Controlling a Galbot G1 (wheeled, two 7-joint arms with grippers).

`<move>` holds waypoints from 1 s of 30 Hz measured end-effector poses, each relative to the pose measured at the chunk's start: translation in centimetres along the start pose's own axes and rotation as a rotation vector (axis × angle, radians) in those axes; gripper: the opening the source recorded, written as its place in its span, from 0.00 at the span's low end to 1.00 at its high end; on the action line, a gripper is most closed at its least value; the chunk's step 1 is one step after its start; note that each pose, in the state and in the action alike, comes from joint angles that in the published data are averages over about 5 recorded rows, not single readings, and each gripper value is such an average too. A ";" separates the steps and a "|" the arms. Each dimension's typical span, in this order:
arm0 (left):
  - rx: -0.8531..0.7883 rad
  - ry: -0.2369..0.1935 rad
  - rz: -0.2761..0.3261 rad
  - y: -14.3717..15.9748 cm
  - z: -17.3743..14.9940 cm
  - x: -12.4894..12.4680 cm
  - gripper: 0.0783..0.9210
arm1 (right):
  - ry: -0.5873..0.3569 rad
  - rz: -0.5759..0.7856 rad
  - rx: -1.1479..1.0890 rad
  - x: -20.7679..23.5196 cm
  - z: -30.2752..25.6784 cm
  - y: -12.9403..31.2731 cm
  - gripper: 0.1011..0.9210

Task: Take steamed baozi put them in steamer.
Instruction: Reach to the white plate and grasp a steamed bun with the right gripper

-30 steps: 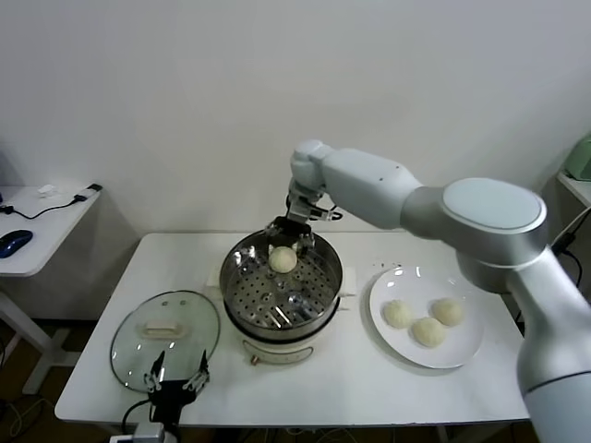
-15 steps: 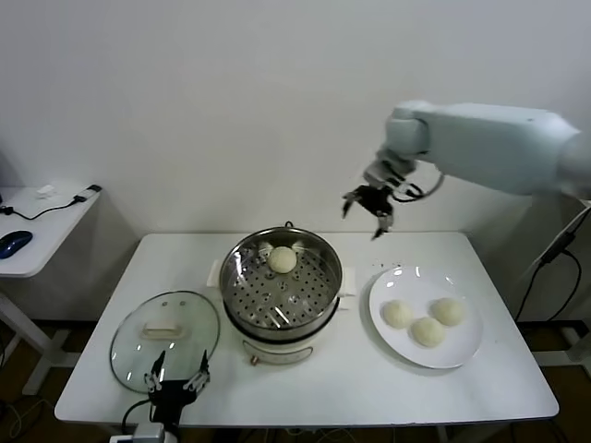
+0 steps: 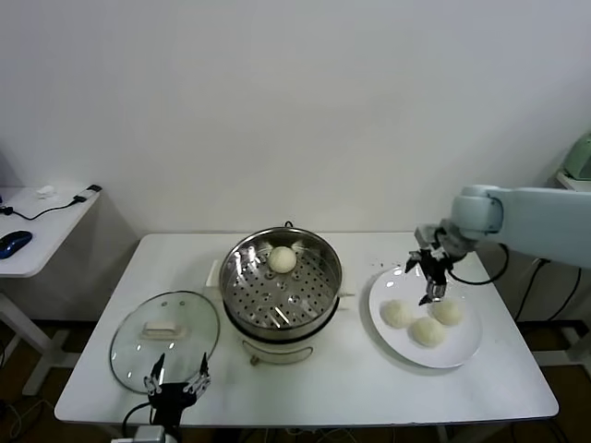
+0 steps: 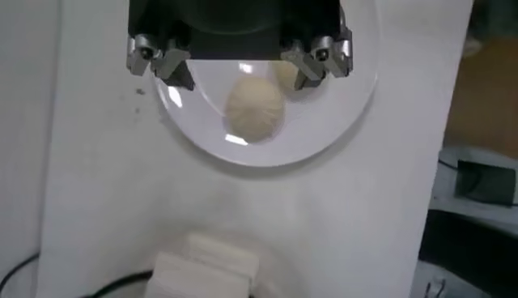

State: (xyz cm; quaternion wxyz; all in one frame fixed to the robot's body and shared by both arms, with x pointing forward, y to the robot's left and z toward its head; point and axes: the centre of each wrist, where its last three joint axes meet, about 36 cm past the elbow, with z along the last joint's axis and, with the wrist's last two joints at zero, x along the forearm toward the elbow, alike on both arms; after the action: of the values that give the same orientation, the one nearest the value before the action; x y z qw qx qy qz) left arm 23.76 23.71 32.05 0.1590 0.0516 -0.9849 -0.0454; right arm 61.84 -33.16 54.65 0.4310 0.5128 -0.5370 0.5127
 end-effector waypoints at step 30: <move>-0.007 0.002 0.000 0.0 0.0 -0.2 0.88 | 0.003 0.004 -0.126 -9.2 -0.9 -0.9 0.67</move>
State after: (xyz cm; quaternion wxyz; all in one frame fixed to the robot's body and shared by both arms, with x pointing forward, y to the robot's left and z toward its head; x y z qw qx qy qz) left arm 23.95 23.75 31.97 0.1604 0.0512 -0.9845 -0.0488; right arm 63.58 -31.23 45.71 0.4623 0.4827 -0.5686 0.4794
